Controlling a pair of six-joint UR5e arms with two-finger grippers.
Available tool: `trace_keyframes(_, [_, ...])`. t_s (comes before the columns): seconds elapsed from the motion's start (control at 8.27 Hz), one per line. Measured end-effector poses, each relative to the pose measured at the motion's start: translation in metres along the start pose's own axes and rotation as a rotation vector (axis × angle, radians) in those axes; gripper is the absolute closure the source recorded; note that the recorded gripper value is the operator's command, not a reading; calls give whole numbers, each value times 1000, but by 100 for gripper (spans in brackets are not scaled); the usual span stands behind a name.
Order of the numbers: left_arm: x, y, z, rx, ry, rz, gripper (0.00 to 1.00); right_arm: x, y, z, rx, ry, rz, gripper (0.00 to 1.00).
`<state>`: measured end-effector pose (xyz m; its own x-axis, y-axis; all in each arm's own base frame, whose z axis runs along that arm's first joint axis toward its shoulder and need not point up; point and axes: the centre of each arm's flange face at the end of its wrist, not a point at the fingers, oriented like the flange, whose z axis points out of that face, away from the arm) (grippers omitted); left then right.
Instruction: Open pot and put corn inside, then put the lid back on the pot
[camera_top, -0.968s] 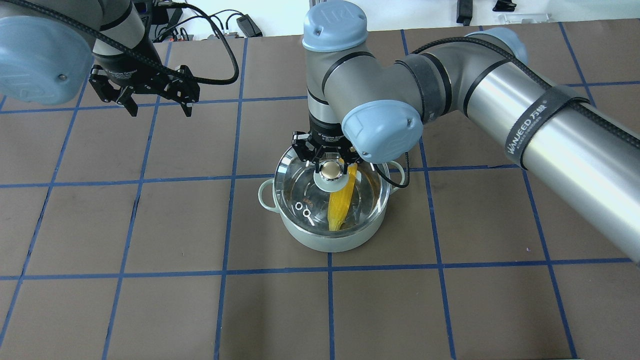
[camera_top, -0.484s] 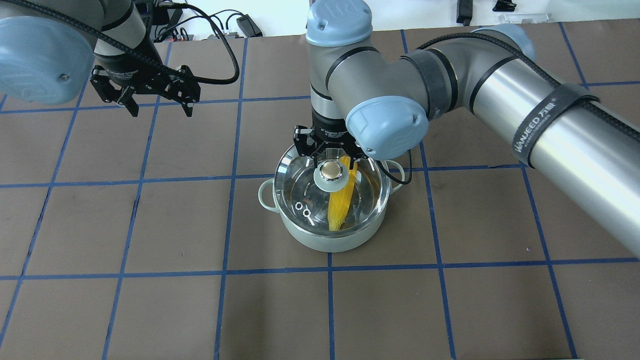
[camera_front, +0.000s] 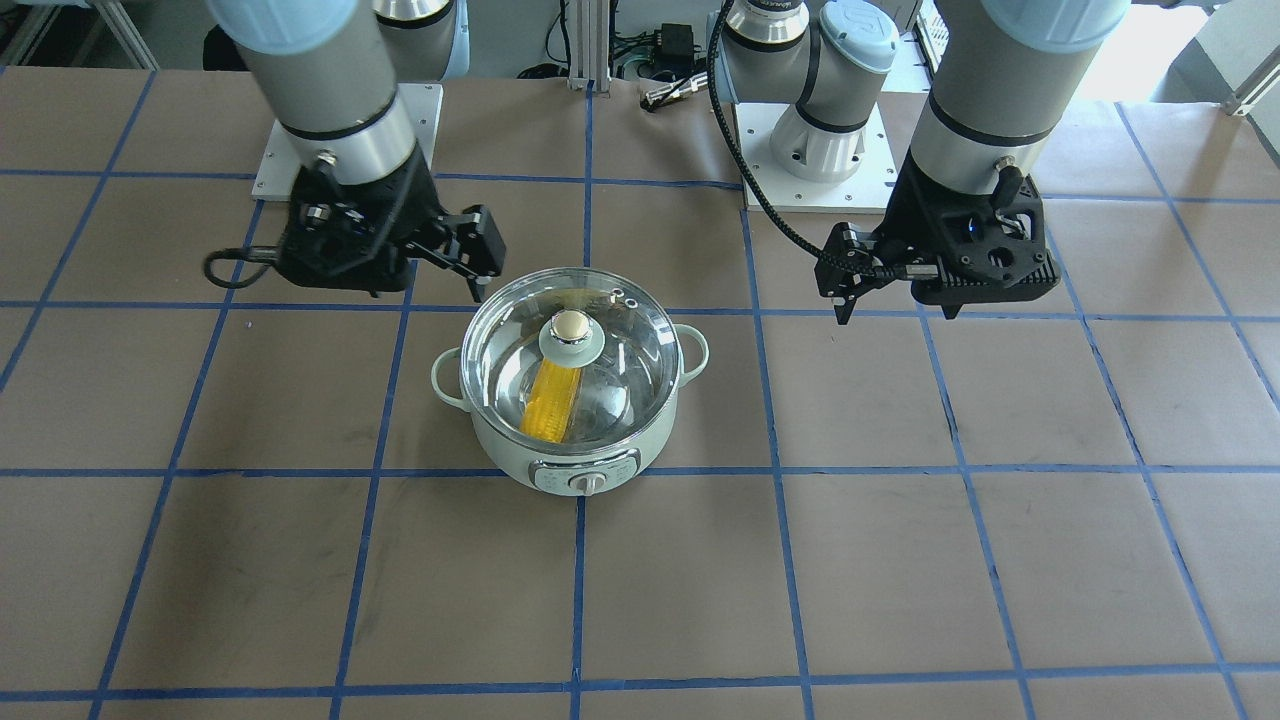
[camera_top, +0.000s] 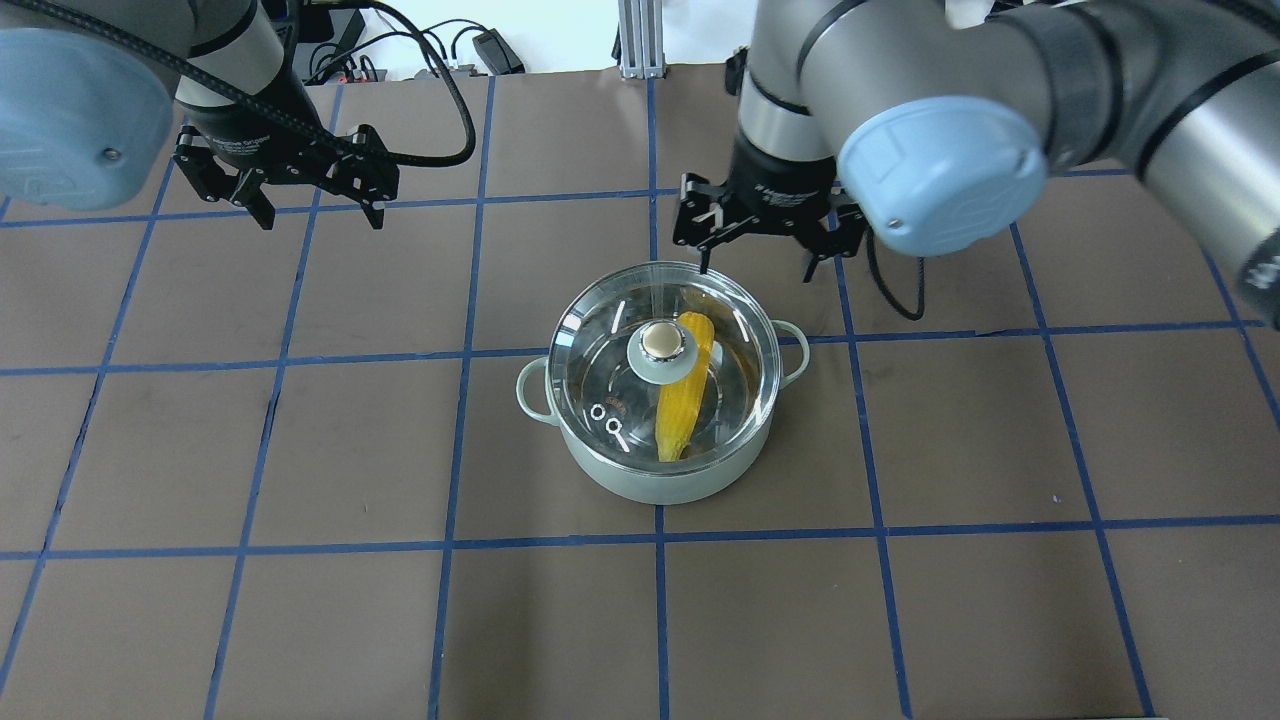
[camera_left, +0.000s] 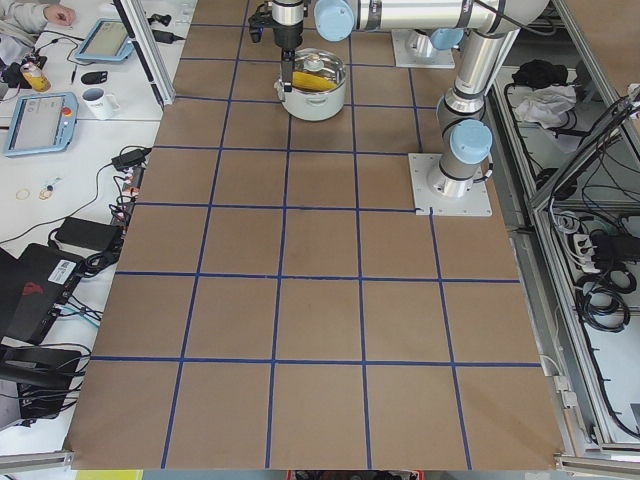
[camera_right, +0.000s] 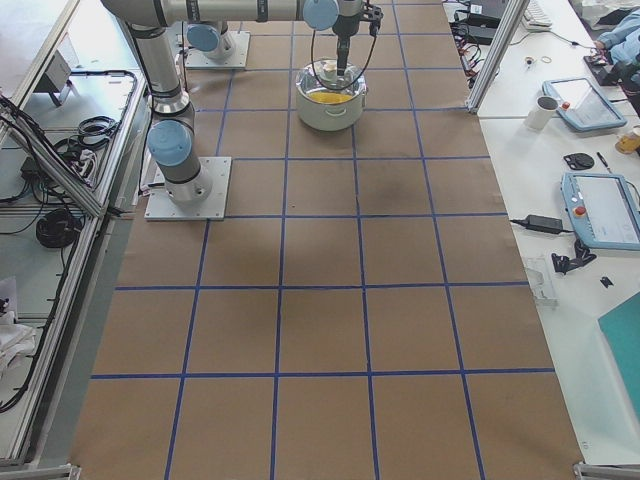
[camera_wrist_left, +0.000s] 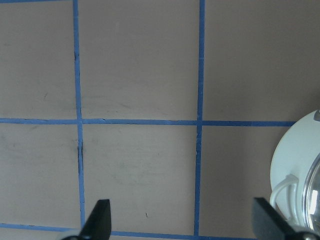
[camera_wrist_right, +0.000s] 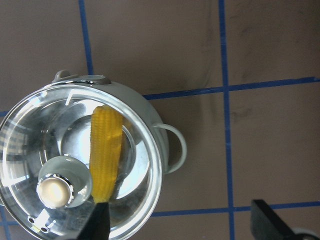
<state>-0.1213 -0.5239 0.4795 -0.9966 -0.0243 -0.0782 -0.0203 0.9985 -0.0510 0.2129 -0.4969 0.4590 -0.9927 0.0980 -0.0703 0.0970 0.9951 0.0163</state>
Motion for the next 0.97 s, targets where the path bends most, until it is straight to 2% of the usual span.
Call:
trace_keyframes(0.24, [6,5,-8,11,66,3,0,74,13,-58,31,5,7,0])
trace_keyframes(0.36, [7,6,-9,11,77,6,0,93,26,-76,28,37,-12,0])
trace_keyframes(0.6, [7,7,-9,10,81,8,0,106,39,-86,8,82,-80,0])
trace_keyframes(0.97, [7,6,-8,13,82,10,0,108,42,-87,1,87,-112,0])
